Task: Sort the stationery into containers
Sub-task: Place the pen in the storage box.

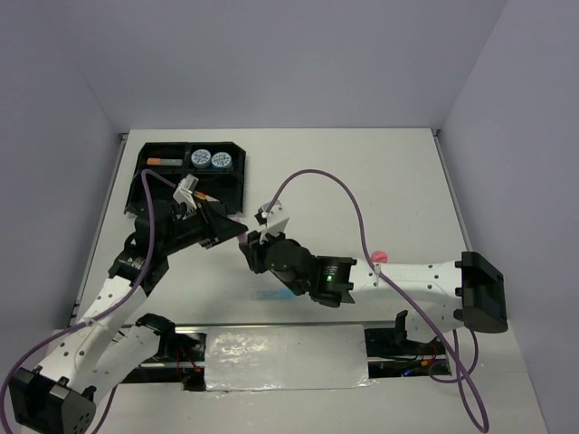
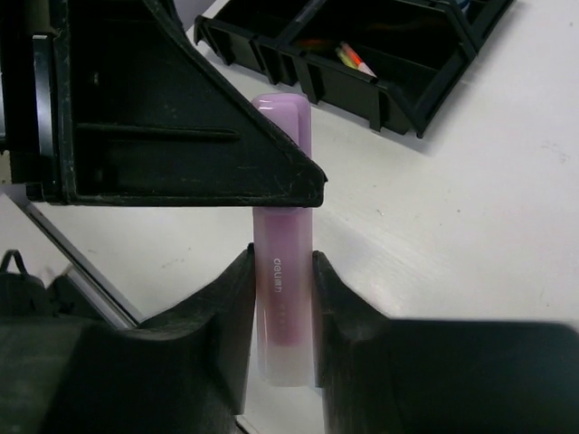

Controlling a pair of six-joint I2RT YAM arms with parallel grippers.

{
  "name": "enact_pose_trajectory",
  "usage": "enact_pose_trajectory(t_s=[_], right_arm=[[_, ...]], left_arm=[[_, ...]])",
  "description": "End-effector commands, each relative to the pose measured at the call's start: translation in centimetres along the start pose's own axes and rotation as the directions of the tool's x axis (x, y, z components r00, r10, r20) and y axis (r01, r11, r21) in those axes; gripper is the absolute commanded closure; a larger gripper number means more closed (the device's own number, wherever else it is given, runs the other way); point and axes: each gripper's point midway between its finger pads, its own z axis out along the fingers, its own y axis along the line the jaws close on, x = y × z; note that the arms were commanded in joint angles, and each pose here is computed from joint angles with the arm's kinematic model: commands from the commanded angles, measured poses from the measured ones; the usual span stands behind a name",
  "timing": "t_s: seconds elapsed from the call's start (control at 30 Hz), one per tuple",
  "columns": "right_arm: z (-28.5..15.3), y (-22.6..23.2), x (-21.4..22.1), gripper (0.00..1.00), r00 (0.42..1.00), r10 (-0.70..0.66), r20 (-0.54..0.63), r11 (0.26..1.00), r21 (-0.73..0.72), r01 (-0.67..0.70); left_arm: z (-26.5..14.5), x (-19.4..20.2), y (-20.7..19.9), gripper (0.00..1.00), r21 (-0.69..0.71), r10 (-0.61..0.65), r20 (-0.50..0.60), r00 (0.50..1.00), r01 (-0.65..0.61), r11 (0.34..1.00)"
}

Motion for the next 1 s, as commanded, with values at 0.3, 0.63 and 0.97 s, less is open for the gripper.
enact_pose_trajectory(t_s=[0.3, 0.63, 0.97], right_arm=[[-5.5, -5.2, -3.8, 0.23, 0.989, 0.124, 0.083, 0.991, 0.034, -0.127], [-10.5, -8.5, -2.5, 0.23, 0.986, 0.159, 0.058, 0.987, 0.023, -0.161], [-11.5, -9.2, -2.0, 0.23, 0.990, 0.133, 0.043, 0.991, 0.021, -0.134]], left_arm=[[-0.6, -13.3, 8.4, 1.00, -0.573, 0.083, 0.332, 0.940, 0.131, 0.809], [-6.4, -32.5, 17.4, 0.97, -0.636, 0.179, 0.688, 0.703, 0.465, 0.617], [-5.1, -38.0, 26.7, 0.88, -0.560, 0.134, 0.755, 0.642, 0.525, 0.641]])
